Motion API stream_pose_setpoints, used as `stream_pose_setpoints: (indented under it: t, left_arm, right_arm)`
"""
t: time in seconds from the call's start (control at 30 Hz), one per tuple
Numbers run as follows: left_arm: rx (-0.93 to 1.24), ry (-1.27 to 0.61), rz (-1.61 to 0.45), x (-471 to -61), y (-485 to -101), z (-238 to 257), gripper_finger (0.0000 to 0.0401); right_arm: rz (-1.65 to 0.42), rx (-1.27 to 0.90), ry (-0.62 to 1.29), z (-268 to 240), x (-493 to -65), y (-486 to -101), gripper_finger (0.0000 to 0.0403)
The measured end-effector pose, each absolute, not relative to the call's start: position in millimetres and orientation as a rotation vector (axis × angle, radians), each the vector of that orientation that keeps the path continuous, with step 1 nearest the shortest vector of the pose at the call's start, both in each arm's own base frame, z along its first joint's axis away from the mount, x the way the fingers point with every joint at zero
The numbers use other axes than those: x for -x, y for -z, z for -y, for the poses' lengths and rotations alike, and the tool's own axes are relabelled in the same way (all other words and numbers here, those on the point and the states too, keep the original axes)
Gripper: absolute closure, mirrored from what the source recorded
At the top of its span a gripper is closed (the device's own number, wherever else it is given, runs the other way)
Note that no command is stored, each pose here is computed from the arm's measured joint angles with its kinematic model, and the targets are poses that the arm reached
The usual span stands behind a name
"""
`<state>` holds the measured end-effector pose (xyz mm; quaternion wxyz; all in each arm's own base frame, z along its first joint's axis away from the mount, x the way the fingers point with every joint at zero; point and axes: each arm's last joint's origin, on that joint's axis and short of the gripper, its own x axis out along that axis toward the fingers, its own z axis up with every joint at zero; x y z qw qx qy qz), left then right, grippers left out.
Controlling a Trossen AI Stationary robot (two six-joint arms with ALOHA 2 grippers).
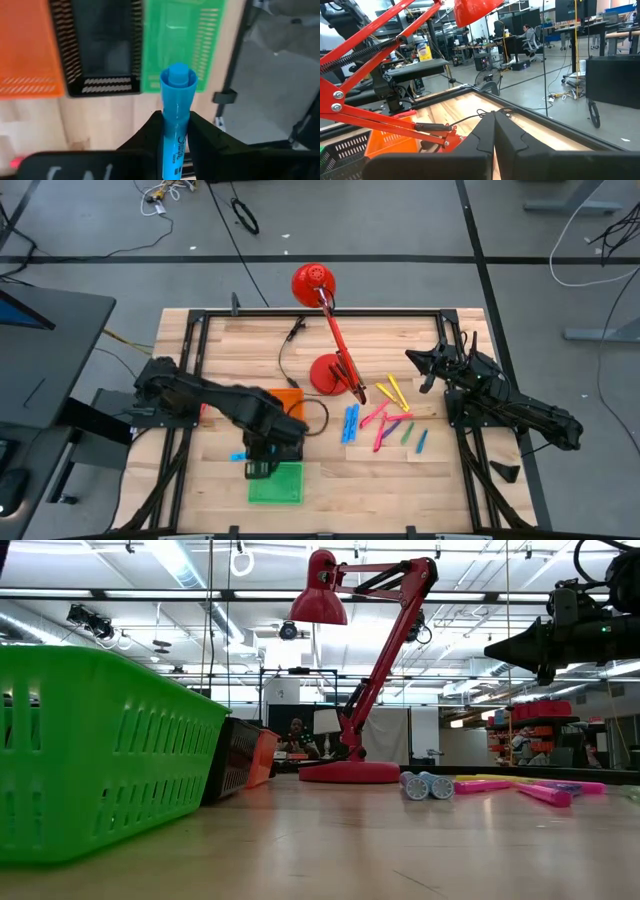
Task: Pick & Place Markers
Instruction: Put the left blue highlighter into the green bin
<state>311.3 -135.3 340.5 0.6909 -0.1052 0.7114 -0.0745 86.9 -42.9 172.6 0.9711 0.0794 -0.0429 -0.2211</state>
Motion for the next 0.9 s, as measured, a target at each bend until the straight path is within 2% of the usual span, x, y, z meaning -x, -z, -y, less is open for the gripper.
stream_pose_setpoints:
  t: [0.53,0.77,0.9]
  left_arm:
    - [0.231,0.269,-1.589,-340,-333,174,0.0334]
    - [0.232,0.236,-1.592,-340,-331,173,0.0334]
    - [0.202,0.190,-1.635,-342,-315,173,0.0334]
  right_arm:
    - [0.087,-0.160,0.447,43,-87,-173,0.0392]
    - [0.087,-0.161,0.447,43,-87,-173,0.0392]
    - [0.087,-0.160,0.447,43,-87,-173,0.0392]
